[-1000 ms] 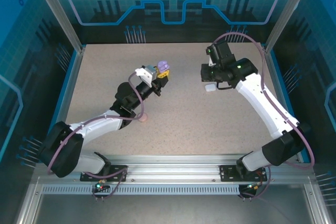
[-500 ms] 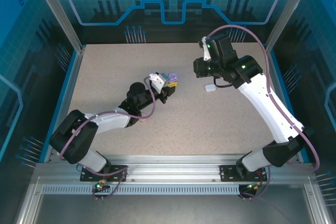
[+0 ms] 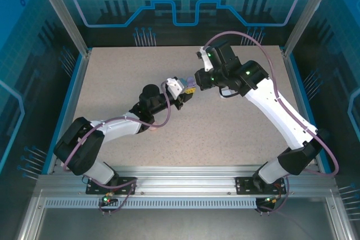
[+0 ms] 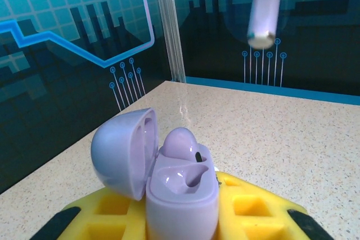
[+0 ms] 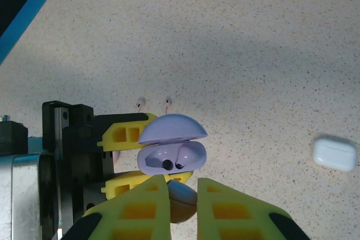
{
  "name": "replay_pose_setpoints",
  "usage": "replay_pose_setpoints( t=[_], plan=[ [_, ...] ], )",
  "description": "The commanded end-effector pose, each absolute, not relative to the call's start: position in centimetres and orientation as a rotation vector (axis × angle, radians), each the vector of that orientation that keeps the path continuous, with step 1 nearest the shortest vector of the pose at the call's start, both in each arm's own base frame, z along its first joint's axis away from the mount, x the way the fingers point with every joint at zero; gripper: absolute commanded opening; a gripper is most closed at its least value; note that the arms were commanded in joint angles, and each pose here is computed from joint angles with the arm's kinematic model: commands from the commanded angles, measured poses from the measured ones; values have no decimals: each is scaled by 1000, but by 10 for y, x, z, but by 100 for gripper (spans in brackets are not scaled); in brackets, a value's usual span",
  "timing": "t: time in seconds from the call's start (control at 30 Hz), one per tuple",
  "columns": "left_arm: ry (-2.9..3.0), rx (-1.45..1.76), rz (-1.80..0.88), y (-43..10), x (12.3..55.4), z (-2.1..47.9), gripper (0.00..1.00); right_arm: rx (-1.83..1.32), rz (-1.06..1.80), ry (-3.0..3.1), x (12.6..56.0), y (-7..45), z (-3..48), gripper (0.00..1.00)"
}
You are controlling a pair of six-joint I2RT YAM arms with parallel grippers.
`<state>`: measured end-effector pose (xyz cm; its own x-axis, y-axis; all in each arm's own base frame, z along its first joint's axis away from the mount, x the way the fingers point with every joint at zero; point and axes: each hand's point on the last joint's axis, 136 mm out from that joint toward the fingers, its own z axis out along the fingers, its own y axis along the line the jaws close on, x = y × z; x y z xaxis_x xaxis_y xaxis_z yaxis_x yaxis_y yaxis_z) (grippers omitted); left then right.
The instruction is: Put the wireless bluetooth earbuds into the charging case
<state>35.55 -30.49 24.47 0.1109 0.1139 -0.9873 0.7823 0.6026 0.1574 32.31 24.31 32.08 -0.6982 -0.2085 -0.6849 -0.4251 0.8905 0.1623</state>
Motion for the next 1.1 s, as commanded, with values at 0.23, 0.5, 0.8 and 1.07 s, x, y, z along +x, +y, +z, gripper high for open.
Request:
replay_pose_setpoints(
  t=[0.23, 0.5, 0.8, 1.07],
  plan=[
    [1316, 883, -577, -314, 350, 266, 0, -530, 309, 2366, 326, 244, 309, 13],
    [1311, 883, -576, -314, 349, 269, 0, -544, 302, 2375, 328, 249, 303, 12],
    [1299, 875, -575, -314, 348, 274, 0, -559, 296, 2391, 330, 253, 295, 12],
    [1293, 871, -576, -312, 346, 277, 0, -558, 268, 2398, 332, 251, 289, 12]
  ],
)
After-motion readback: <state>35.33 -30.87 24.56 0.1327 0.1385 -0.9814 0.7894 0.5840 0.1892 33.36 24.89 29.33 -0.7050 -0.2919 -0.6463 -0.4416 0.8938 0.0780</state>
